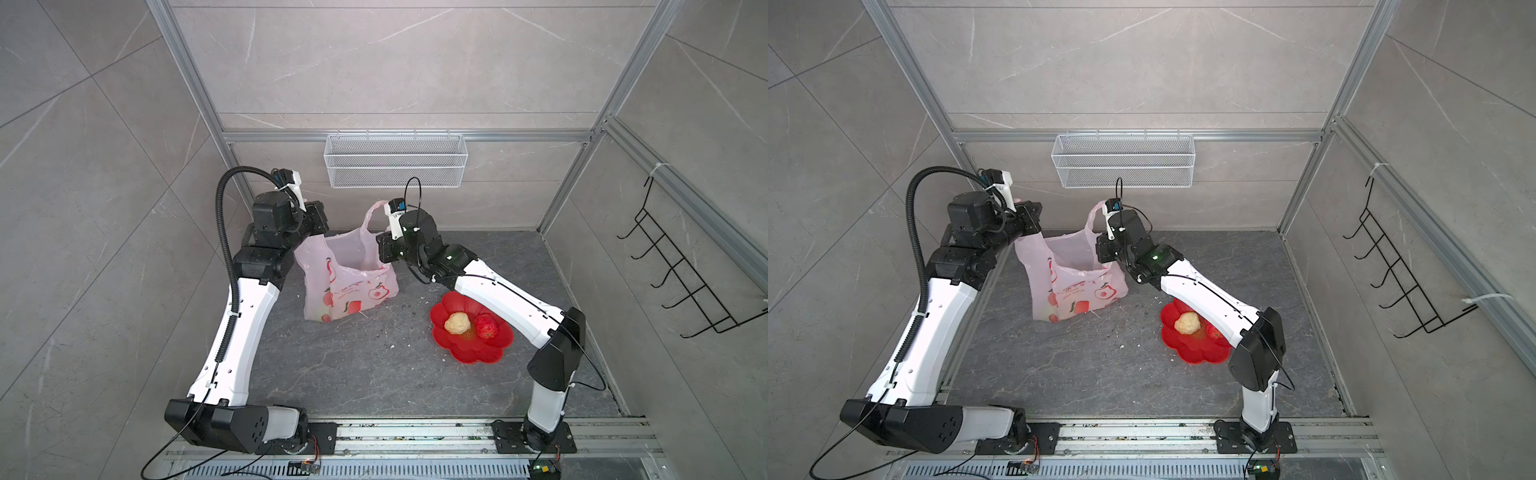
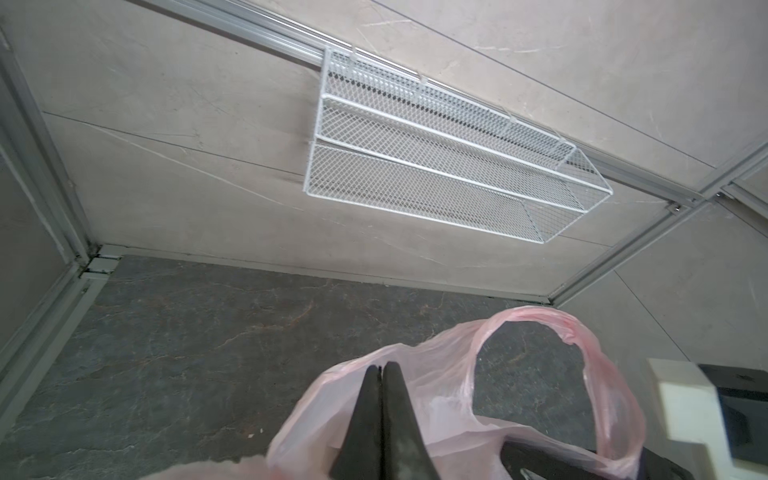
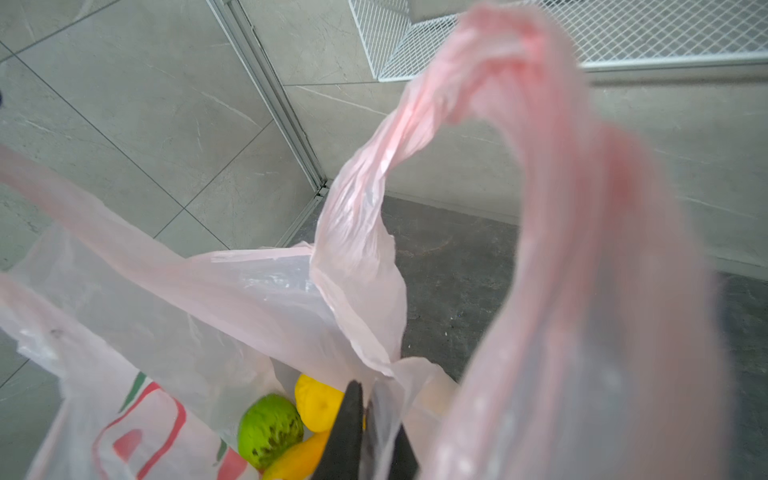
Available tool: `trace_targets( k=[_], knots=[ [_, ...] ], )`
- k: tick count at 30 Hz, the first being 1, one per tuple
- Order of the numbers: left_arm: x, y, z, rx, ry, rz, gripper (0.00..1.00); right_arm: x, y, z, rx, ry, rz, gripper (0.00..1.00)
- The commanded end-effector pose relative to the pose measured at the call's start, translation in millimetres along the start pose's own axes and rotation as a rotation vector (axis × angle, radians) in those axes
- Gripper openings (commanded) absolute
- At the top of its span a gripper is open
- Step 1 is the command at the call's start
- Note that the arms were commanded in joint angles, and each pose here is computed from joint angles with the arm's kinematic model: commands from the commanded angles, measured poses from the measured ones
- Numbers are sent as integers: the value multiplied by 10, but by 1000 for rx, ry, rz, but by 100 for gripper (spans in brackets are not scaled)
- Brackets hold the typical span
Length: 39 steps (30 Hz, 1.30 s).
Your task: Take the fake fruits out of the plastic bag
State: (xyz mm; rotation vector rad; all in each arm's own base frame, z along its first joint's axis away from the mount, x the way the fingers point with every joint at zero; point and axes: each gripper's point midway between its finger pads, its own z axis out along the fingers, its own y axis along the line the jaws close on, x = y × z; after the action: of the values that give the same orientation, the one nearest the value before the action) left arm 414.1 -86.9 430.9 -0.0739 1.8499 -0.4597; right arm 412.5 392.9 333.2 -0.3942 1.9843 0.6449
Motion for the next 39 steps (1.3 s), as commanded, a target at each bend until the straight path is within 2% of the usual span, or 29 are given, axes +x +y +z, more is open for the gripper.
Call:
trace_targets(
  k=[1, 12, 16, 22, 24, 27, 31, 35, 39],
  knots=[
    [-157, 2, 36, 27, -24, 8, 0, -24, -20, 45, -10, 12, -41, 11],
    [-106, 111, 496, 58, -3, -46, 0, -192, -275, 277, 10, -20, -75, 10],
    [-56, 102, 495, 68, 10, -53, 0, -269, -301, 290, 6, -32, -89, 10],
    [-279, -9, 382, 85, -11, -8, 0, -405, -251, 171, -14, -62, -125, 10],
    [-199, -12, 358, 94, 5, -24, 0, -341, -260, 123, -16, -54, -121, 10],
    [159, 71, 284, 86, 55, -90, 0, -3, -310, 85, -32, 5, -74, 10],
    [814, 154, 76, 70, 160, -161, 0, 552, -387, -57, -23, 89, -18, 10],
    [1495, 184, -253, 33, 306, -186, 0, 1017, -280, -247, -27, 180, -19, 10],
    [2033, 270, -669, -23, 400, -210, 0, 1386, -168, -424, -14, 244, -24, 11]
  ],
)
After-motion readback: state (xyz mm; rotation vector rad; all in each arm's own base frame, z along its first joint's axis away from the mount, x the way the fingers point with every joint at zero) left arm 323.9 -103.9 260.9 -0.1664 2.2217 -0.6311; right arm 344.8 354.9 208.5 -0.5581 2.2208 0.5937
